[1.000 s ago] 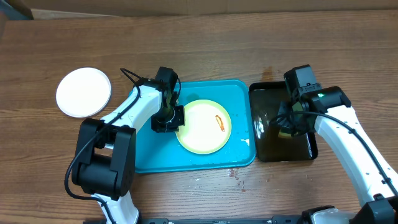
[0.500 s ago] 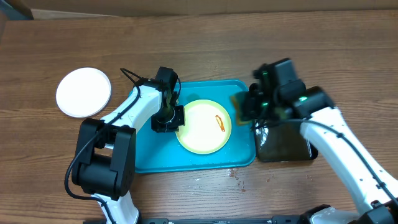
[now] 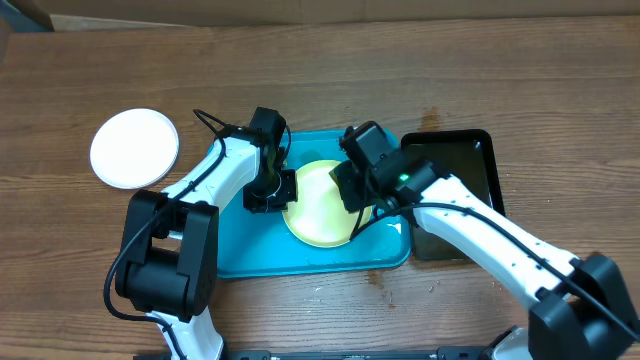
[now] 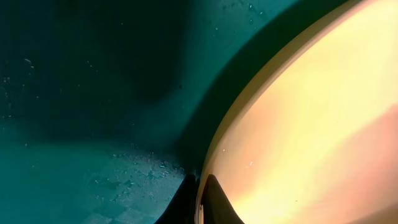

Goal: Clean dirty plates on tray and stack at the side
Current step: 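Scrub the yellow plate held by the left gripper with the sponge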

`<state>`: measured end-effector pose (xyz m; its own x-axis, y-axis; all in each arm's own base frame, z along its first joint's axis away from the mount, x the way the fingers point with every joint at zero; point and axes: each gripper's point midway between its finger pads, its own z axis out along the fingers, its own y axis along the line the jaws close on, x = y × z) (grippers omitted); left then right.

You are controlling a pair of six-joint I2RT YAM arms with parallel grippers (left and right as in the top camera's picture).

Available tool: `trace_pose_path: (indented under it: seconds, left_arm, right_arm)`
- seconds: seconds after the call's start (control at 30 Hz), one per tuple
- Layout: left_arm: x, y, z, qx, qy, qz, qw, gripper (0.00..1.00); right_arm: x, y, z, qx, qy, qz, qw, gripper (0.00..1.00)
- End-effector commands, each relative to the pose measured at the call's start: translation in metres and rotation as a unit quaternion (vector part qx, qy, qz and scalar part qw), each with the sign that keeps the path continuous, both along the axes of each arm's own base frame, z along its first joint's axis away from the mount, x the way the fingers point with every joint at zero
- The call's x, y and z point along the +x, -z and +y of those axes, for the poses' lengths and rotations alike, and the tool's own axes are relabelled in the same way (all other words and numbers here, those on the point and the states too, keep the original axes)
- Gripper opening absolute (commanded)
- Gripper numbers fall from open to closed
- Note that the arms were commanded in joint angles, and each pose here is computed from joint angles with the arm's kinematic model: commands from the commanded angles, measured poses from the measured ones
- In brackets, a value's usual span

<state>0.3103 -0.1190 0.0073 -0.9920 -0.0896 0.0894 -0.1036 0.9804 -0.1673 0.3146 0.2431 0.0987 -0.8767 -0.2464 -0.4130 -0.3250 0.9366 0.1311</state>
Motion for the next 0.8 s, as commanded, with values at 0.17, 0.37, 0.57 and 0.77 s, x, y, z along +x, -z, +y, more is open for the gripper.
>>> trace_pose_path:
  seconds: [0.17,0.37,0.57,0.77]
  left_arm:
    - [0.003,-0.003,0.002,0.015,0.007,-0.014,1.000,0.04]
    - [0.004,-0.003,0.002,0.014,0.010,-0.015,1.000,0.05]
    - [0.004,-0.003,0.002,0.014,0.015,-0.015,1.000,0.05]
    - [0.004,-0.003,0.002,0.014,0.015,-0.015,1.000,0.05]
  right_arm:
    - [0.013,0.020,0.015,0.001,-0.020,0.002,1.000,0.04]
    - [0.018,0.035,0.021,0.003,-0.022,0.006,1.000,0.04]
    - [0.023,0.037,0.008,-0.033,-0.012,-0.007,0.999,0.04]
    - [0.016,0.054,0.003,-0.037,-0.013,-0.003,0.999,0.06]
